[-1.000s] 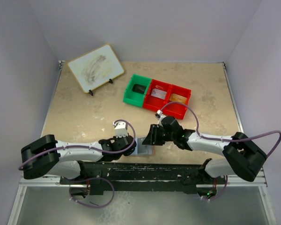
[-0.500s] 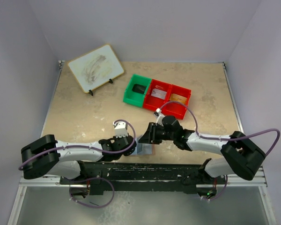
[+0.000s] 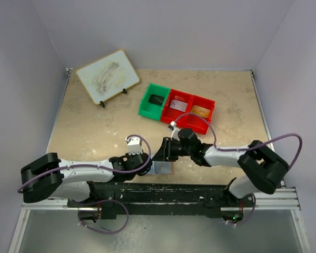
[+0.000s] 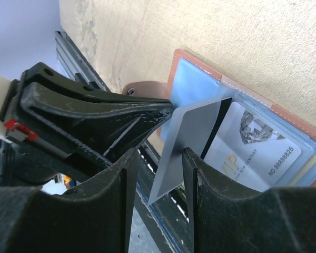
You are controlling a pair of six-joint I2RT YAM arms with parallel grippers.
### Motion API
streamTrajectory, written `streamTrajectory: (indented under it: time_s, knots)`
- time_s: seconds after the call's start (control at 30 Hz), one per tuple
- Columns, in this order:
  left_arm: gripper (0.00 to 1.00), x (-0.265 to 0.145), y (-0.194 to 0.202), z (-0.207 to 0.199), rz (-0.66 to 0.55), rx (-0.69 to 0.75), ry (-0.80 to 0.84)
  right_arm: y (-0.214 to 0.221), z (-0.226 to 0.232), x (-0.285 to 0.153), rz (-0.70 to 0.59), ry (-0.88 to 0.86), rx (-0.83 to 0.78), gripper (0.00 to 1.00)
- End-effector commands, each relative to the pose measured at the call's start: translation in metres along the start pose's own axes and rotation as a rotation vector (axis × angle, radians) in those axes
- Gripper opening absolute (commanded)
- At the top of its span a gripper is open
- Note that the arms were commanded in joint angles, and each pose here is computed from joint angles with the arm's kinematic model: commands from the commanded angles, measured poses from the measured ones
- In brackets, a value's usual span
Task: Take the credit cards out of the card holder
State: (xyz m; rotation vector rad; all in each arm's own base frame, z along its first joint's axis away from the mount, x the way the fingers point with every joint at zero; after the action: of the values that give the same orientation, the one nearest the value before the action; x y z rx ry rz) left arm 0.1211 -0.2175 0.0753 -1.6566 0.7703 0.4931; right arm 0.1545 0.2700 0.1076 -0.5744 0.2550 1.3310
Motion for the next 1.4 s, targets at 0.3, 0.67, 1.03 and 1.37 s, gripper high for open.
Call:
streamTrajectory:
  time_s: [0.3,0.67,1.03,1.37]
  knots:
    - [0.02,-0.015,-0.012,0.021,-0.098,-0.079,-0.049,-0.009,0.018,0.021,0.061,-0.104,-0.056,0.46]
    - [0.18,-0.023,-0.02,0.029,-0.146,-0.114,-0.05,-0.015,0.02,0.015,-0.007,-0.063,-0.069,0.47]
    - [0.63,-0.038,-0.045,0.01,-0.209,-0.13,0.046,-0.028,0.015,-0.029,-0.283,0.121,-0.013,0.58]
    - [0.78,-0.059,-0.065,0.004,-0.222,-0.154,0.098,-0.037,0.018,-0.072,-0.571,0.016,0.13,0.94]
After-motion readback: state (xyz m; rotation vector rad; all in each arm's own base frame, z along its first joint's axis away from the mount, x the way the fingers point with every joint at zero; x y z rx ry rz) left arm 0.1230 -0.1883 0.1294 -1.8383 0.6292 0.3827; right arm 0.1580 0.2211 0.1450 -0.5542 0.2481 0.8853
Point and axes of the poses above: each gripper's point midway between its finger pads, its own x axis out along the fingers, its own z axis along the line the jaws close on, y = z × x, the point moved 7 cm from there along -x, back along the fingers, and after that the axes turned 6 degrees about x, right-handed, at the moved point
